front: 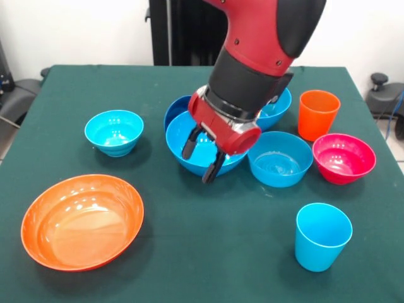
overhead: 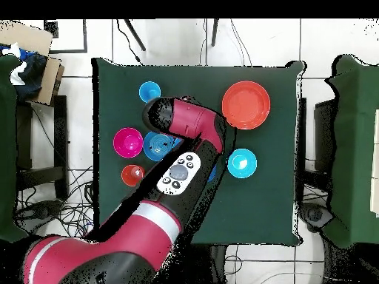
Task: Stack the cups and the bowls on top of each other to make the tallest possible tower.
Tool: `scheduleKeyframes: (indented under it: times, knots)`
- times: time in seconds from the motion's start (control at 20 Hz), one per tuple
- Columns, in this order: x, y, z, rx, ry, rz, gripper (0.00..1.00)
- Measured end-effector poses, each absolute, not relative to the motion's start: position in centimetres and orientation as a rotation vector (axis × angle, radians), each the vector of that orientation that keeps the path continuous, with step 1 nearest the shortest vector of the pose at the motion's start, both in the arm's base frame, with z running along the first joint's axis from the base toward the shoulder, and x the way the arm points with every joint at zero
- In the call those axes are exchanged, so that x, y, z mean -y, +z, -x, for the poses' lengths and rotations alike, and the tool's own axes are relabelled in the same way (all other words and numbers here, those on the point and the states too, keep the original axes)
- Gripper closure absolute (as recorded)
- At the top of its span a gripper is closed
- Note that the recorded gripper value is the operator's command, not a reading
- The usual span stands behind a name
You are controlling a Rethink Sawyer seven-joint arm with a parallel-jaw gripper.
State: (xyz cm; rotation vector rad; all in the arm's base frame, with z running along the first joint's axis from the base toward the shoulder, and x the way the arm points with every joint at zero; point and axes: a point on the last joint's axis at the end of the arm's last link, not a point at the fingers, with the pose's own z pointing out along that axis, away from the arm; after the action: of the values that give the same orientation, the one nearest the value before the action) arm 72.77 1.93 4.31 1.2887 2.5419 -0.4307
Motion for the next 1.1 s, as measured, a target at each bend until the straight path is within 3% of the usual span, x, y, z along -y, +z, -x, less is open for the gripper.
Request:
scheduleKeyframes:
  times: [0.7,1.1]
  knots:
    - [-3.2,9.1,-73.5,-2.492,-0.41,-1.351,0.0]
    - [-3.2,8.6,-73.5,-2.487,-0.402,-1.374,0.0]
